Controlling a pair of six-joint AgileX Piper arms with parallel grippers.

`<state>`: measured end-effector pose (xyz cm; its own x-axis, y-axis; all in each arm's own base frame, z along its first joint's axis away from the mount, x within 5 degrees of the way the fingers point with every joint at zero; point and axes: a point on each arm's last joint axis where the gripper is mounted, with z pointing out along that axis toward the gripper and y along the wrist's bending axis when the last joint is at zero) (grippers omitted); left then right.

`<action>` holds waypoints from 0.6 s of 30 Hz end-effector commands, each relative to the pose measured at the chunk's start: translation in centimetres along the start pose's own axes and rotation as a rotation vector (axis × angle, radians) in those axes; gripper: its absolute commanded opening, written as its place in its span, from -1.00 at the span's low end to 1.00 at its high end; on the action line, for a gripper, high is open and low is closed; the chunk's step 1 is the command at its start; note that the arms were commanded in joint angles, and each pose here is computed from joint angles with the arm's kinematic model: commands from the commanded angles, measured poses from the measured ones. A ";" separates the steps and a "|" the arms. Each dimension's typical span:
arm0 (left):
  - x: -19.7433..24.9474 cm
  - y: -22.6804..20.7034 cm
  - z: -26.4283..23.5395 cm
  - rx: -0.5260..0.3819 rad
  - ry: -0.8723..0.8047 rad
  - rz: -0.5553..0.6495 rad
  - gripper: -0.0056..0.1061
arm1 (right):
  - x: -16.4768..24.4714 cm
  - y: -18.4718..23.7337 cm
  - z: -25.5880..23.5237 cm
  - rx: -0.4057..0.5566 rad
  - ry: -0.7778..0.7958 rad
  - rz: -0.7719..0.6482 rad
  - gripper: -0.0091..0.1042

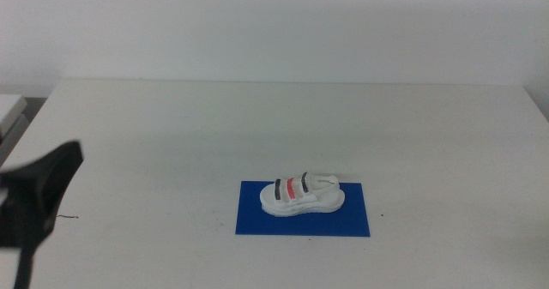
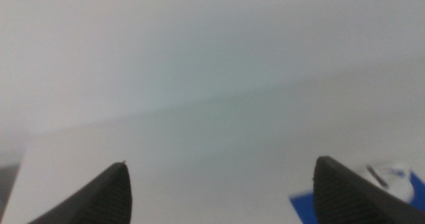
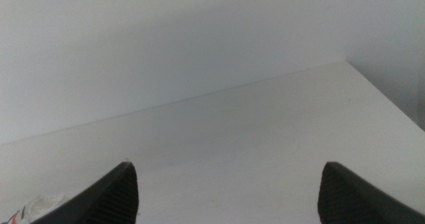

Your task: Use one arm to grab the shoe from the table and place it on the mat.

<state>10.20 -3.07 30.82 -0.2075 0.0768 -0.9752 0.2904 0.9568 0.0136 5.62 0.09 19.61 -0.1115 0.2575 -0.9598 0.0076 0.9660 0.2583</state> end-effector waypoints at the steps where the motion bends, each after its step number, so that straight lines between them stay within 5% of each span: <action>1: 1.7 0.1 -0.7 -0.011 -0.127 -0.041 0.78 | 0.0 0.0 0.0 -0.003 -0.010 -0.011 0.56; 9: 7.4 0.6 -1.1 -0.071 -0.138 -0.178 0.78 | 0.0 0.0 0.0 -0.003 -0.010 -0.011 0.56; 18: 10.9 1.2 -2.3 -0.220 -0.221 -0.075 0.78 | 0.0 0.0 0.0 -0.003 -0.010 -0.011 0.56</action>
<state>6.40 -0.51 20.79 -0.0414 -0.0374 -0.9984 0.0769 0.9962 -0.0406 5.62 0.09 19.61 -0.1115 0.2575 -0.9598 0.0076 0.9660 0.2583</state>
